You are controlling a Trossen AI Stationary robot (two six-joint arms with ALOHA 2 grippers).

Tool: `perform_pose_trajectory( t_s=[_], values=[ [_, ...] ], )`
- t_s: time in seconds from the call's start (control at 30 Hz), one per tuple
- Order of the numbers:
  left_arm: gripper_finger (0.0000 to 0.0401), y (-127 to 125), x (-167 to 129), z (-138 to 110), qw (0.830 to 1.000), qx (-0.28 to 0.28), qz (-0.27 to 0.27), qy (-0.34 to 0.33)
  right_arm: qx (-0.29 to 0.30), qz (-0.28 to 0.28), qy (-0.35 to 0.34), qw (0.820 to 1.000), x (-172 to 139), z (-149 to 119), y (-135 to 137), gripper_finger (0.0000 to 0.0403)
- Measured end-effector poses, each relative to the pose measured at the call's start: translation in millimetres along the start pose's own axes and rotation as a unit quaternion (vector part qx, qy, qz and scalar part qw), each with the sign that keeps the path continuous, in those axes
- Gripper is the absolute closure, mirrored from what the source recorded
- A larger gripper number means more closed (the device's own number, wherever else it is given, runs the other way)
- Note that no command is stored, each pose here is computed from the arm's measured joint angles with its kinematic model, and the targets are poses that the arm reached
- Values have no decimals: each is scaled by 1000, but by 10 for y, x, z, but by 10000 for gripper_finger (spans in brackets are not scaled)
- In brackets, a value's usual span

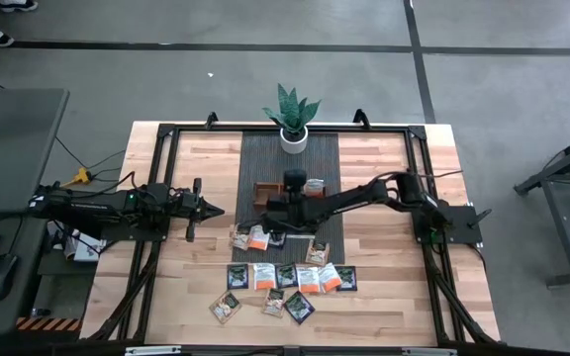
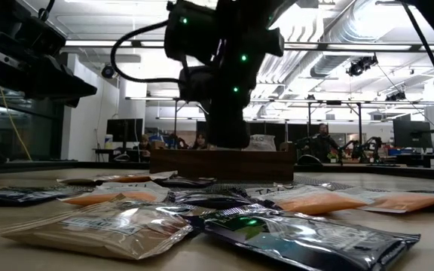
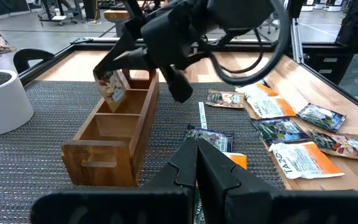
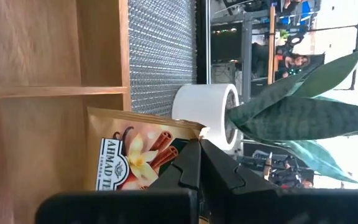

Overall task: Pick & Place Tea
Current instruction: Put the brown tea bag into the middle section of the wooden organizer

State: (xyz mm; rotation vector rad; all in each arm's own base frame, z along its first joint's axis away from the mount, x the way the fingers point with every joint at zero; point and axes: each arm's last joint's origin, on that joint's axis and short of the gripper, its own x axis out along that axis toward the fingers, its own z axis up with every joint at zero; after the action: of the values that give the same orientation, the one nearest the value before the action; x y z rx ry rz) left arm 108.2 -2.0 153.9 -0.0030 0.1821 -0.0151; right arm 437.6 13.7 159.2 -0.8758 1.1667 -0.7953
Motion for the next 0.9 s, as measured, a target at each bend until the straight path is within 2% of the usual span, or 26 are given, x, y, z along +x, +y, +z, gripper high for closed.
perform_pose_trajectory(
  t_s=[0.37,0.9],
  values=[
    [400,0,0,0,1000,0,0,0,1,10,6,1000,145,-112,131,403],
    [400,0,0,0,1000,0,0,0,-33,14,-15,999,144,-56,138,384]
  ],
)
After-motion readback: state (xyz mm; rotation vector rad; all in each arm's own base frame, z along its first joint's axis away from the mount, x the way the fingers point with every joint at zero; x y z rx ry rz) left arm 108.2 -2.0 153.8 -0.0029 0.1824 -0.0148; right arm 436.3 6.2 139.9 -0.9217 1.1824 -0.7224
